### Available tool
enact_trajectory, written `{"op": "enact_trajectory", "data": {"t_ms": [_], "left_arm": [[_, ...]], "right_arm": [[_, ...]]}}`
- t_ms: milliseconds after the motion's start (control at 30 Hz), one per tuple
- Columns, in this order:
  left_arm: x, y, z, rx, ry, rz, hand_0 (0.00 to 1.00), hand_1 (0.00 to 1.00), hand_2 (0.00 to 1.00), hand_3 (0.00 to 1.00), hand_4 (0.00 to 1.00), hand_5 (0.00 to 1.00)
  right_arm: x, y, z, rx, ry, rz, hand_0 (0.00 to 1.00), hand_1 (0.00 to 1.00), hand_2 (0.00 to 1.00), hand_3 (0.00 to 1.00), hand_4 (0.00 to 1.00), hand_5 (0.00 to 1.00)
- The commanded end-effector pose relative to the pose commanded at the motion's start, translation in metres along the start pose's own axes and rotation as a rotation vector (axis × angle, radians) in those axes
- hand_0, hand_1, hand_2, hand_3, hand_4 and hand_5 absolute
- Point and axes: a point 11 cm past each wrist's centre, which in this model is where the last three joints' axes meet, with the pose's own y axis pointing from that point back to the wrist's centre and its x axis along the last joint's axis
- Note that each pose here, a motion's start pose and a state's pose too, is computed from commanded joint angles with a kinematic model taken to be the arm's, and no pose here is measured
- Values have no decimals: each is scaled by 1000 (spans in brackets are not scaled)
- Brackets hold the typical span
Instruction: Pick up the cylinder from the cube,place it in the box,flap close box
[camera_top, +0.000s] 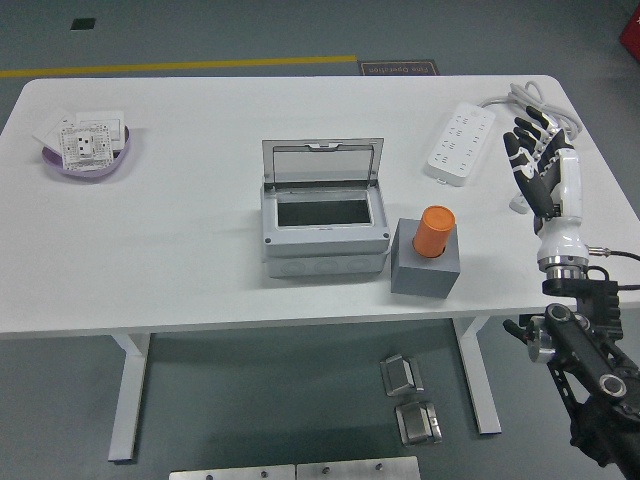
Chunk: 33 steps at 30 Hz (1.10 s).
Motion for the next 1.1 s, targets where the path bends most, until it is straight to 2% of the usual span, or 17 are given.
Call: {"op": "enact_trajectory", "data": {"t_ms": [800, 1100], "left_arm": [[-3, 0, -2, 9, 1, -7, 630, 578, 540, 590, 478, 44], [-5, 0, -3, 11, -1, -11, 630, 580, 541, 590, 478, 43]], "right_arm": [[6, 5, 9, -18, 5, 20, 802, 771, 766, 801, 925, 591], [3, 9, 16, -26, -7, 34, 799, 772, 766, 800, 923, 577]]}}
